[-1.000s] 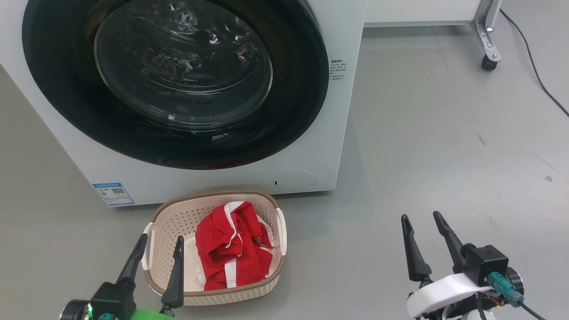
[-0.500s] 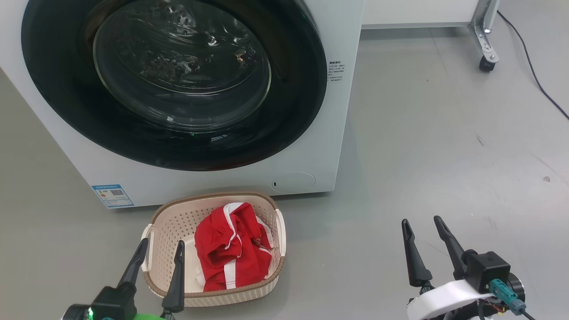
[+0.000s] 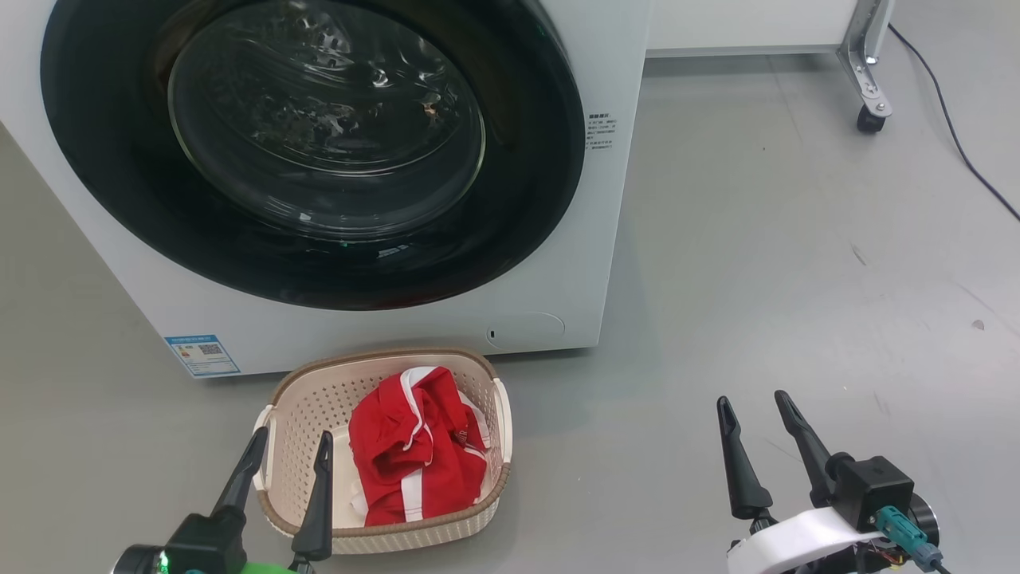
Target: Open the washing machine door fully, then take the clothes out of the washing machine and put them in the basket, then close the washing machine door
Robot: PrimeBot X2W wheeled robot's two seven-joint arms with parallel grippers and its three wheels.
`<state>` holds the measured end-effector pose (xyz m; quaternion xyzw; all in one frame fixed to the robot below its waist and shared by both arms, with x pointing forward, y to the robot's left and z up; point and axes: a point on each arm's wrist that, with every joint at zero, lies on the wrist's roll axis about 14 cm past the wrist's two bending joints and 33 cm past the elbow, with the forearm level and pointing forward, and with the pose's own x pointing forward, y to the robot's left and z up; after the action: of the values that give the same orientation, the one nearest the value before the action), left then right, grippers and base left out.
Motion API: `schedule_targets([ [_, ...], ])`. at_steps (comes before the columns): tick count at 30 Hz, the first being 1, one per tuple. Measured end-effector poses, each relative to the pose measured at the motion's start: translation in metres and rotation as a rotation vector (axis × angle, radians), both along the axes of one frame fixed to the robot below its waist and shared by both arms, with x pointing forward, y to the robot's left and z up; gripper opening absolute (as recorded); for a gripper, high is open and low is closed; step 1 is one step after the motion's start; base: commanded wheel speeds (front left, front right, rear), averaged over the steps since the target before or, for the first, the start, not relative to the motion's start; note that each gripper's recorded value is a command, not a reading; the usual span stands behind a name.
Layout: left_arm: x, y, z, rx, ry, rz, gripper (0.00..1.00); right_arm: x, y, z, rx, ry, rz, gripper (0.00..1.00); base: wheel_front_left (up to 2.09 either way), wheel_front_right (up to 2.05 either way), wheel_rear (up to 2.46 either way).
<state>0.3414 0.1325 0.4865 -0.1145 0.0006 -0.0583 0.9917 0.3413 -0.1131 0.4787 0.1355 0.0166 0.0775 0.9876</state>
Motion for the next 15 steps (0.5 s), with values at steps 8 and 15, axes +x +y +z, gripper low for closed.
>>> schedule_targets([
  [8, -0.0013, -0.0001, 0.0012, 0.000, -0.003, 0.000, 1.00, -0.0008, 0.0017, 0.0016, 0.005, -0.003, 0.000, 1.00, 0.00, 0.00, 0.00],
  [15, -0.0032, 0.0004, 0.0007, 0.004, -0.001, 0.000, 1.00, -0.0014, 0.0031, 0.0034, 0.009, -0.008, 0.003, 1.00, 0.00, 0.00, 0.00],
])
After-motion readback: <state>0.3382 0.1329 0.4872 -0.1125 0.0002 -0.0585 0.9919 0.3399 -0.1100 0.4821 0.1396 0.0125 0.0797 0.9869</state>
